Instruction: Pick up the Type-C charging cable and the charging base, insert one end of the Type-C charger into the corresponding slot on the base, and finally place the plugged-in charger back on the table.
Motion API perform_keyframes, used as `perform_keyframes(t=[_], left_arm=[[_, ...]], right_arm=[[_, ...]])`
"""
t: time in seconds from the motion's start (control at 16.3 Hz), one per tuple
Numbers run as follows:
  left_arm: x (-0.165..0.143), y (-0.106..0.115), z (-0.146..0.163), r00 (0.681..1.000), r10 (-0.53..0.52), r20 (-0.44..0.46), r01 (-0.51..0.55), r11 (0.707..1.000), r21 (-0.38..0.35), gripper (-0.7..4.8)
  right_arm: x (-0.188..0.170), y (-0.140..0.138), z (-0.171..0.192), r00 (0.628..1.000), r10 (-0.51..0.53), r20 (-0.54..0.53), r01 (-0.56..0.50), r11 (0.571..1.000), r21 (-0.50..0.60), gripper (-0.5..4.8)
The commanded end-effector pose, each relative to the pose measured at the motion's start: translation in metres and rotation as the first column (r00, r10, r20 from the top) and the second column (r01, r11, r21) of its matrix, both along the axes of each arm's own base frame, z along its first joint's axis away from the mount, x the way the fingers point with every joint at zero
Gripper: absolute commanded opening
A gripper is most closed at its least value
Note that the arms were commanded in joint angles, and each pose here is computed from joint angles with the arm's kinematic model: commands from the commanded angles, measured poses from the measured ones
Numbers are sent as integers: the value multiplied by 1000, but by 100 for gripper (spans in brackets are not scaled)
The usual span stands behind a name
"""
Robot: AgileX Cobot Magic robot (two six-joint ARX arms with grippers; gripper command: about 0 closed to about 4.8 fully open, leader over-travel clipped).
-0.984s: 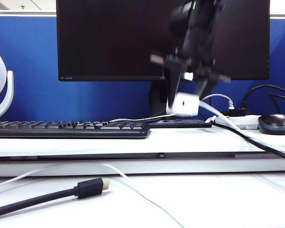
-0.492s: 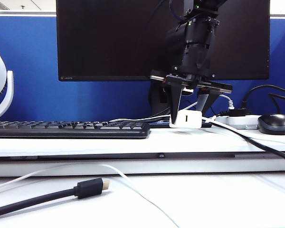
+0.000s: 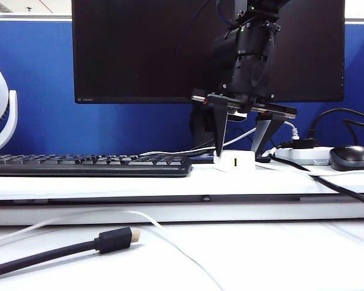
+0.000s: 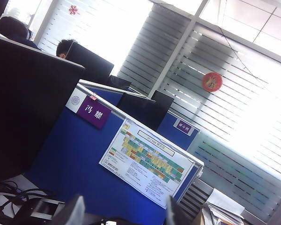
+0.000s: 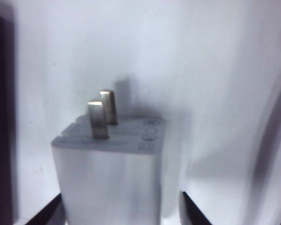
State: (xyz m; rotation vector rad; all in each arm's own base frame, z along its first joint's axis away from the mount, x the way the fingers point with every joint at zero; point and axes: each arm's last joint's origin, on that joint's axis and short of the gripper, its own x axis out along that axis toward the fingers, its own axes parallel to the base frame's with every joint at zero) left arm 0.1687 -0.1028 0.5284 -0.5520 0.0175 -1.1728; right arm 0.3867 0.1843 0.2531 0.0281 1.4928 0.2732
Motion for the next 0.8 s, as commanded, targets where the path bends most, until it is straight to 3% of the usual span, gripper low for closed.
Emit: perform_keyframes(t=[0.06, 0.31, 0.49, 0.61, 0.74, 0.8], left_arm=[[-3, 1, 2, 1000, -4, 10, 4, 1000, -2, 183], [-3, 2, 2, 1000, -3, 9, 3, 1000, -3, 174], [-4, 1, 2, 1000, -14, 9, 14, 1000, 2, 174], [-6, 2, 1, 1000, -27, 9, 27, 999, 19, 106], [-13, 6, 2, 999, -16, 36, 15, 999, 32, 84], [-20, 9, 4, 999, -3, 52, 2, 999, 32, 79]], right_arm=[[-7, -2, 16, 1000, 1, 21, -1, 1000, 8, 237], [-16, -7, 50, 990, -4, 141, -4, 998, 58, 158], [-25, -11, 77, 970, -13, 243, -14, 994, 110, 21], [-43, -19, 112, 936, -3, 351, -53, 987, 151, -7], [-64, -29, 142, 891, 56, 451, -134, 981, 143, -7], [-79, -36, 160, 849, 107, 518, -196, 973, 120, -7]])
